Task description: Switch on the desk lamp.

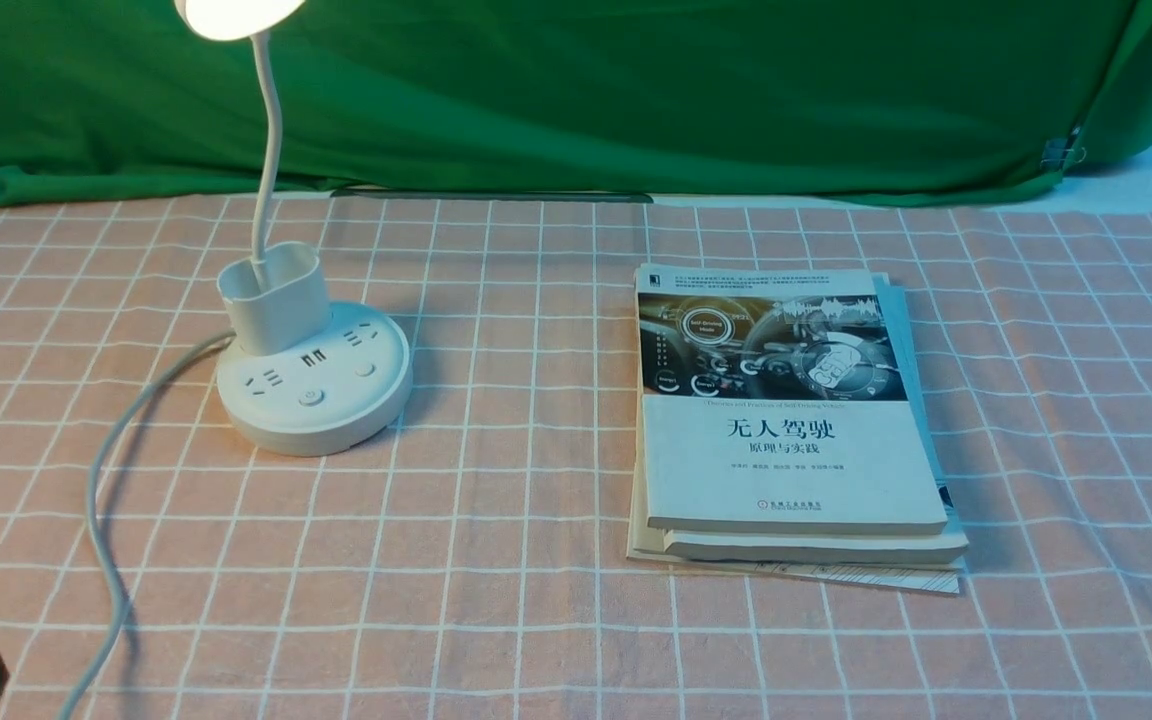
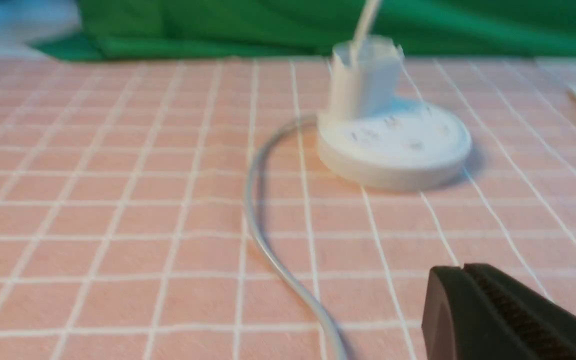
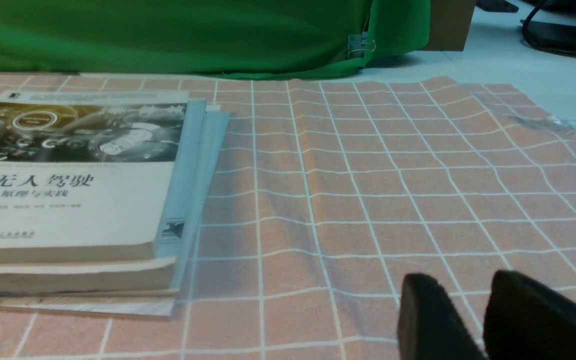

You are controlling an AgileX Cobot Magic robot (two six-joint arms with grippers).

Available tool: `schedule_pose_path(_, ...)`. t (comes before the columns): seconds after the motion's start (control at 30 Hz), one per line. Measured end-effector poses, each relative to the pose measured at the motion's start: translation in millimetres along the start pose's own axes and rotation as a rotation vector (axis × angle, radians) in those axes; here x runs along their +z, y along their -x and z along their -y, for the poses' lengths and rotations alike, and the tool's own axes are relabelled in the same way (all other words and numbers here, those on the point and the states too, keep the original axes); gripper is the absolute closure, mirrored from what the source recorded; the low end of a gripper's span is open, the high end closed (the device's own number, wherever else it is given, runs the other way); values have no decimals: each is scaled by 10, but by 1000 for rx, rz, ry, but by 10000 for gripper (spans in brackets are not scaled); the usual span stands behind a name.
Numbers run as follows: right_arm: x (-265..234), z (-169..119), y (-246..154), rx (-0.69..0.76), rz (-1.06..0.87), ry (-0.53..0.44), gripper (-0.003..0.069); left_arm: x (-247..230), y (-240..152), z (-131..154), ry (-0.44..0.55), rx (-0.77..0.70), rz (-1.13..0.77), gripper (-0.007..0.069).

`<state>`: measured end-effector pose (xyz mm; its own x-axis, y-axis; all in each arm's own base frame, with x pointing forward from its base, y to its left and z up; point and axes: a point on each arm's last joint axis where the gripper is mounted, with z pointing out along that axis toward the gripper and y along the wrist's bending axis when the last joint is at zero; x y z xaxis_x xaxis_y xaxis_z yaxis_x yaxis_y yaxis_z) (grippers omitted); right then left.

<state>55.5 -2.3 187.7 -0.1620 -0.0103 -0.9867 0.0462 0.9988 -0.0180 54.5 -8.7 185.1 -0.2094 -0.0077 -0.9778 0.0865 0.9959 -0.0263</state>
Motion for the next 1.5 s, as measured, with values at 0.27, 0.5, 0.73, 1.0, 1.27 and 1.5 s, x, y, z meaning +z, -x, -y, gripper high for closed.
schedule_pose_path(0.27, 0, 0, 0, 0, 0, 0, 421, -3, -6, -3, -28, -50, -7, 603)
schedule_pose_path(0.5, 0, 0, 0, 0, 0, 0, 421, -5, 0, -31, 1, -76, 2, 603)
schedule_pose_path(0.73, 0, 0, 0, 0, 0, 0, 421, -5, 0, -32, 2, -83, 3, 603)
schedule_pose_path(1.0, 0, 0, 0, 0, 0, 0, 421, -5, 0, -32, 2, -83, 3, 603)
schedule_pose_path(1.27, 0, 0, 0, 0, 0, 0, 421, -5, 0, -32, 2, -83, 3, 603)
schedule_pose_path(1.5, 0, 0, 0, 0, 0, 0, 421, -5, 0, -32, 2, -82, 3, 603)
